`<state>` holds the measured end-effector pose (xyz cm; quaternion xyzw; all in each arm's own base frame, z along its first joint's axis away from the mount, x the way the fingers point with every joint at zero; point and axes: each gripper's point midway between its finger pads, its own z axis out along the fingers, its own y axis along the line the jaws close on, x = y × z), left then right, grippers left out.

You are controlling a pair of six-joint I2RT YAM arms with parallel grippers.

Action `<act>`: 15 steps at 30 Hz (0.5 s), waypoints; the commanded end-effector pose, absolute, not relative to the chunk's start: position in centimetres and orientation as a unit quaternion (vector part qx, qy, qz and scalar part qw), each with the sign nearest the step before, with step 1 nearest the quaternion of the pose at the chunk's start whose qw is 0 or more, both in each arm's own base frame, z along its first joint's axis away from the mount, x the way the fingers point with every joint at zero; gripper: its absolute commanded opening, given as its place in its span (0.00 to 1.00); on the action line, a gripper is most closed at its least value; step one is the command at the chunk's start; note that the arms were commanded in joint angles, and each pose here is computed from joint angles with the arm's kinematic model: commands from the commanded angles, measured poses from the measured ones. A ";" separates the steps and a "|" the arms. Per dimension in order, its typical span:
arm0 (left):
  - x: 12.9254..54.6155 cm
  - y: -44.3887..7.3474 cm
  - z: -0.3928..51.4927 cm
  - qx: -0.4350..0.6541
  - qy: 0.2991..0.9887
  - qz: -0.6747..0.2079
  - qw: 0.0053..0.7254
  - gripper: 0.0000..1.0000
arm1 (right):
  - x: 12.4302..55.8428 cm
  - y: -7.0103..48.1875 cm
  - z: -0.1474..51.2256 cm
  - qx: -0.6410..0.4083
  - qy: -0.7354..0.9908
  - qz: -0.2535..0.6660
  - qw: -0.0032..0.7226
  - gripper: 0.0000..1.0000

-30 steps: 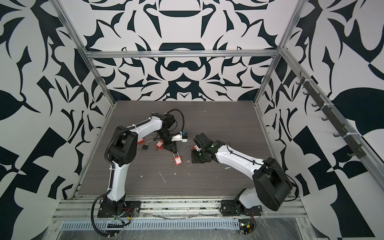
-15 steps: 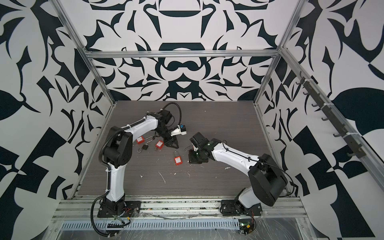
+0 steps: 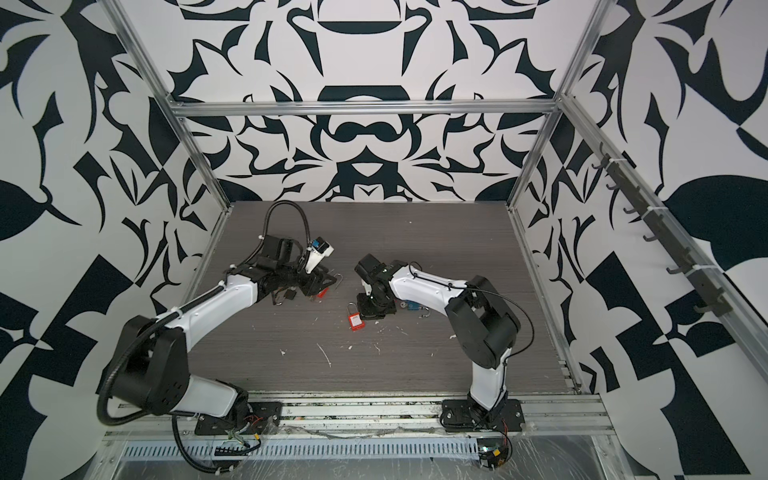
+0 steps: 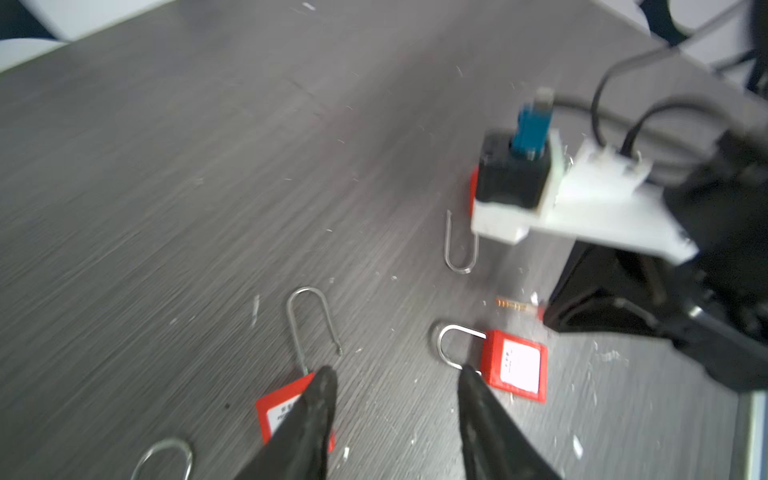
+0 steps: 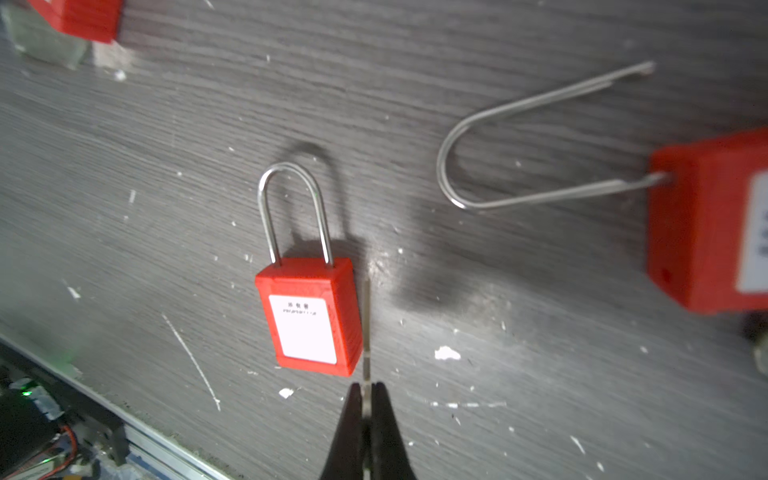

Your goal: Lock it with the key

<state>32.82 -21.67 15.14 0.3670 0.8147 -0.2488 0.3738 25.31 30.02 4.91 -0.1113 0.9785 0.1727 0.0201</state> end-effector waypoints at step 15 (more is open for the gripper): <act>30.8 -18.3 22.8 0.226 0.806 -0.255 0.485 0.61 | 24.8 32.2 3.7 -0.145 0.978 0.150 -0.026 0.00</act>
